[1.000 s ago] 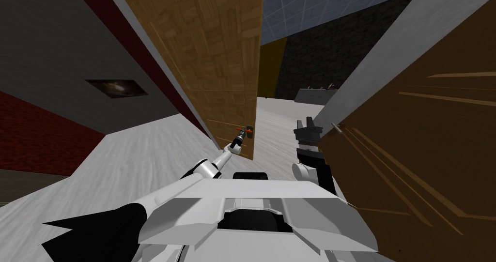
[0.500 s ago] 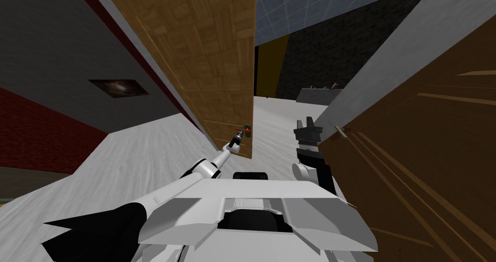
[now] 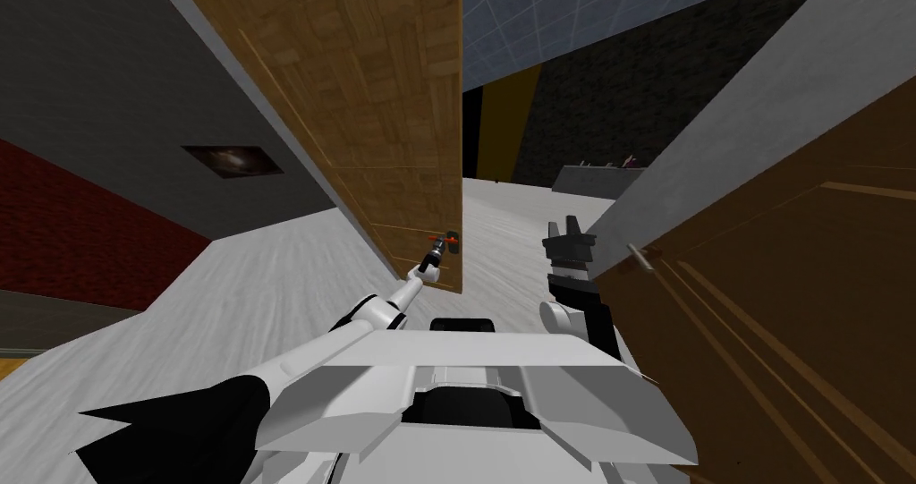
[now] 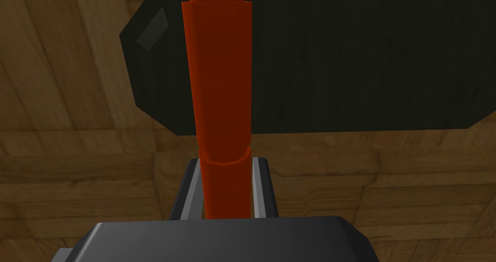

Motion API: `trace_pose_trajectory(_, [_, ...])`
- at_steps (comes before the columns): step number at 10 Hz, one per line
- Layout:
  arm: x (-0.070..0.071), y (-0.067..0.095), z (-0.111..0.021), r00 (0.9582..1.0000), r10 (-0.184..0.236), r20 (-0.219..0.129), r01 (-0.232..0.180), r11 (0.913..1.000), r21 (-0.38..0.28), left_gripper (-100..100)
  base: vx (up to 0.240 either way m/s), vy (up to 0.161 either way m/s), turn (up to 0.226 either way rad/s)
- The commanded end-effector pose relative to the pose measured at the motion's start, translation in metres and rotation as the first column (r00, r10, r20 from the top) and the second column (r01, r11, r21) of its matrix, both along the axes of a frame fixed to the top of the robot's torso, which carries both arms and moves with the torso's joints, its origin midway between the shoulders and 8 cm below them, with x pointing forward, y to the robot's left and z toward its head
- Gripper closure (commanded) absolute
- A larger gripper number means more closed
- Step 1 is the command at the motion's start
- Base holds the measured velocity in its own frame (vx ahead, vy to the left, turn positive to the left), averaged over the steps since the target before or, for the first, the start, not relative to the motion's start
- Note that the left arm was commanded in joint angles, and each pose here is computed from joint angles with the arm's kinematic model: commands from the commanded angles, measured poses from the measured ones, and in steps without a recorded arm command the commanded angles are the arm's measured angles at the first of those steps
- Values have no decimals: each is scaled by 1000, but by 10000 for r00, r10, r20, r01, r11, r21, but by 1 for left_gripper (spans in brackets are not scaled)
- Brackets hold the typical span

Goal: Push the door open

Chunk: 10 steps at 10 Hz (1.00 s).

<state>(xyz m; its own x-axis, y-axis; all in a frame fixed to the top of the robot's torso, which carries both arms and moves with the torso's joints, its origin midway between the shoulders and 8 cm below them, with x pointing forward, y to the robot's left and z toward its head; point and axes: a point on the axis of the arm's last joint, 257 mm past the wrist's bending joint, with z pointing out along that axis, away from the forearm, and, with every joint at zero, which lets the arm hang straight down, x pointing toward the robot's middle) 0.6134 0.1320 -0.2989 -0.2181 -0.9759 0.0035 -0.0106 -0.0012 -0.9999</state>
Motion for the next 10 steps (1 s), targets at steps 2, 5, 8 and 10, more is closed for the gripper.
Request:
trace_pose_trajectory(2, [7,22,7,9991,416,124,-417,9991,27,100,132,-161,60])
trace_pose_trajectory(5, [9,37,6,9973,726,110,-726,9974,16,100,133,-145,61])
trace_pose_trajectory(8, [10,48,4,9958,914,83,-914,9958,3,100,104,-80,42])
trace_pose_trajectory(10, [11,64,5,9926,1209,87,-1209,9927,7,100,179,-144,73])
